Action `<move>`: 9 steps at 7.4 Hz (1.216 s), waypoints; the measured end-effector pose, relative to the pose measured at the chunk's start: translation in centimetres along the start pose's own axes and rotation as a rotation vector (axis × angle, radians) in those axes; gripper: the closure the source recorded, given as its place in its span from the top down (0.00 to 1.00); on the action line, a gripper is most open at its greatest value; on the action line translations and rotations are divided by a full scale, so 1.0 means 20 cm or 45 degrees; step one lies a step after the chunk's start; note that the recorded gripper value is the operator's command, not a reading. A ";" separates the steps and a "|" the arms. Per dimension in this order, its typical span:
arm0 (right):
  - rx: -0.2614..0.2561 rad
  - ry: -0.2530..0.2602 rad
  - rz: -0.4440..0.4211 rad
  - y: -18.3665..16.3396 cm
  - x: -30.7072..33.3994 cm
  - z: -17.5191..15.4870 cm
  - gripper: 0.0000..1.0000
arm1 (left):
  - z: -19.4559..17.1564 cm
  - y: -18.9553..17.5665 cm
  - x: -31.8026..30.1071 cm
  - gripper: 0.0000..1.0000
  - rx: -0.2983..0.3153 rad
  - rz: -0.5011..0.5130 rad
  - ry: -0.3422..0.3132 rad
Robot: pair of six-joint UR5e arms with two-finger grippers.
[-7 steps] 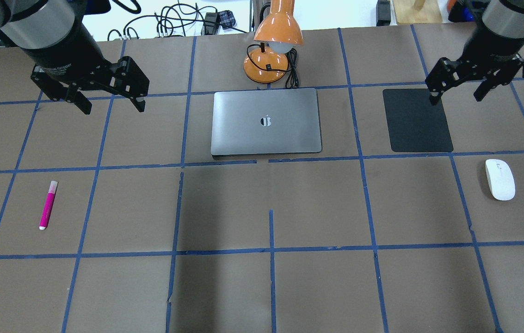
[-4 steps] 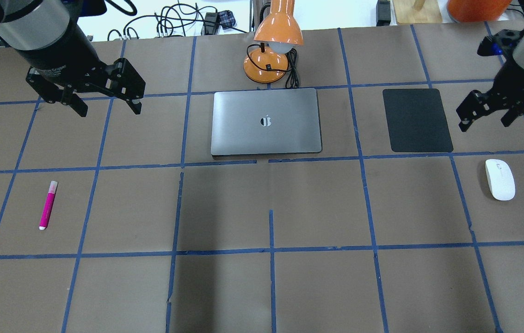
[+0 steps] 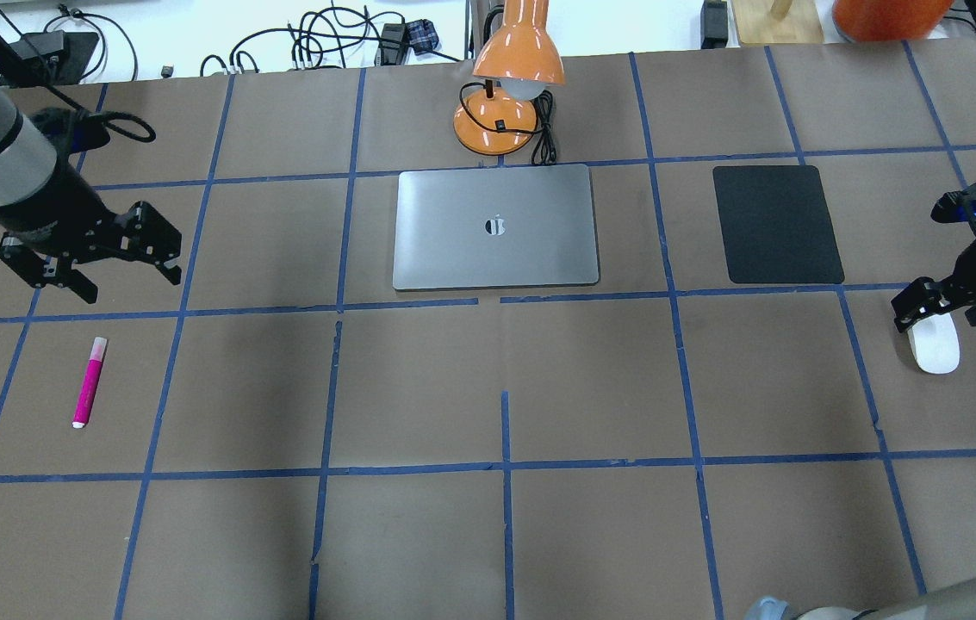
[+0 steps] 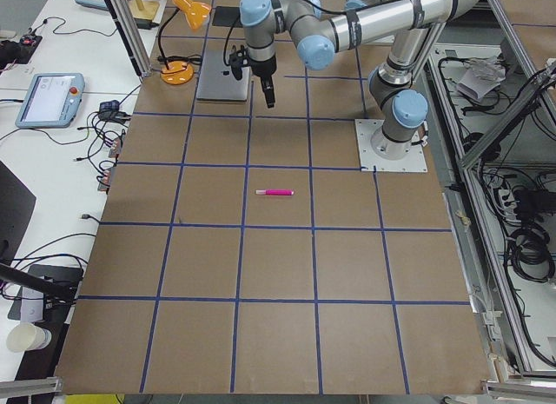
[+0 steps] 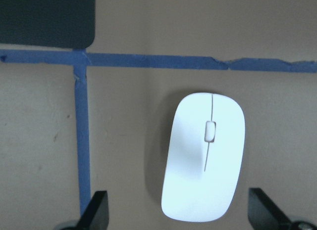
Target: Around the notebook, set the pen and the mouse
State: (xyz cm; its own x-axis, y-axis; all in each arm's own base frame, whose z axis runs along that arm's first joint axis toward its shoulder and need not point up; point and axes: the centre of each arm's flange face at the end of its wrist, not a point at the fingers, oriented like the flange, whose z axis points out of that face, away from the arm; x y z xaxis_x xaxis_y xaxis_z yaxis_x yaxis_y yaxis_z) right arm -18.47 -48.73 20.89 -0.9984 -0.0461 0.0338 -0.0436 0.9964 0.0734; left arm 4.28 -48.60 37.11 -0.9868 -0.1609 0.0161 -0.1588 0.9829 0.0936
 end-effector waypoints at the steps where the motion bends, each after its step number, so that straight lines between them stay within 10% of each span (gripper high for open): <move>1: -0.002 -0.004 -0.004 -0.02 0.01 0.07 1.00 | 0.19 0.00 -0.22 1.00 0.021 0.071 -0.023; 7: -0.024 0.006 -0.084 -0.05 0.05 0.19 0.92 | 0.86 -0.01 -0.89 1.00 -0.010 0.224 -0.020; 9: -0.029 0.004 -0.088 -0.05 0.06 0.20 0.26 | 0.96 -0.04 -0.91 0.76 -0.010 0.223 -0.024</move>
State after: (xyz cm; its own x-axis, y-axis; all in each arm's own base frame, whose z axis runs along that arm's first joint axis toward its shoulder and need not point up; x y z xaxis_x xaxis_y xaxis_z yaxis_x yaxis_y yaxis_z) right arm -19.73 -49.50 16.88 -0.9929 -0.1153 0.0309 -0.1117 0.9888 0.0987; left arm 21.84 -44.80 17.69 -0.9998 0.0147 0.0143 0.0160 0.9950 0.0987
